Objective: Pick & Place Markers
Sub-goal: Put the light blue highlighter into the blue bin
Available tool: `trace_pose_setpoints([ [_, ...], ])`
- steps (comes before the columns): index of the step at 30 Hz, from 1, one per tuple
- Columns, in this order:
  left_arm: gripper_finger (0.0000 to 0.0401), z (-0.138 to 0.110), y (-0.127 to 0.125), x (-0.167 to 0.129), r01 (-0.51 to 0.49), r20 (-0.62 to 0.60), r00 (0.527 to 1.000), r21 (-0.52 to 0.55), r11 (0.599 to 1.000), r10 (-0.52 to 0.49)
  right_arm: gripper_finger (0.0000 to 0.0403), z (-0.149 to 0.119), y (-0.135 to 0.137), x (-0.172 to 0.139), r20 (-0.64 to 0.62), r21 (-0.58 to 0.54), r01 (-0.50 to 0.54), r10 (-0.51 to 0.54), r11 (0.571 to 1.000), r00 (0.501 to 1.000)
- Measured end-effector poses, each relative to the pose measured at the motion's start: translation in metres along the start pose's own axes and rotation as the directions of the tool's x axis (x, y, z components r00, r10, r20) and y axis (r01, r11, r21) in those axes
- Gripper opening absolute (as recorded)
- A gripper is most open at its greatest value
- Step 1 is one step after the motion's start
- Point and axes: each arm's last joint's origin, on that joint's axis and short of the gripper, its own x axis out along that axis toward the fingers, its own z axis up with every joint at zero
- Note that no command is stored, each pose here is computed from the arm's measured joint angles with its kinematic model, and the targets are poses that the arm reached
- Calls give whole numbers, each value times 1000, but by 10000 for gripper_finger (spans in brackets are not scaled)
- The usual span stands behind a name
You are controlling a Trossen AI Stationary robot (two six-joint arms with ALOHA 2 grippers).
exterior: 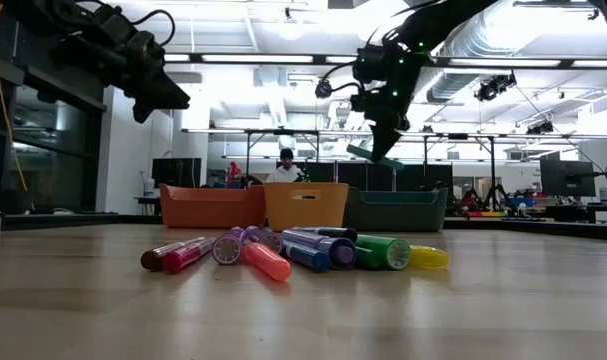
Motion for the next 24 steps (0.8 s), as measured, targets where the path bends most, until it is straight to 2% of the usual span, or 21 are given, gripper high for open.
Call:
trace_pose_setpoints([
  [4,88,3,1,0,-25,22,999,-74,997,27,53,6,-3,4,-33,-147,6,-11,989,999],
  [8,88,7,2,0,-68,57,995,-158,985,78,53,7,-4,7,-68,-290,25,-47,957,997],
  [13,88,11,5,-1,-159,92,979,-231,960,184,53,4,-9,14,-108,-400,10,-58,916,993],
  [19,88,11,8,-1,-227,98,960,-278,933,263,53,-2,-22,22,-117,-359,-24,-20,933,993],
  [24,88,15,8,-2,-227,129,954,-275,934,270,53,-13,-26,33,-169,-375,-77,14,924,986],
])
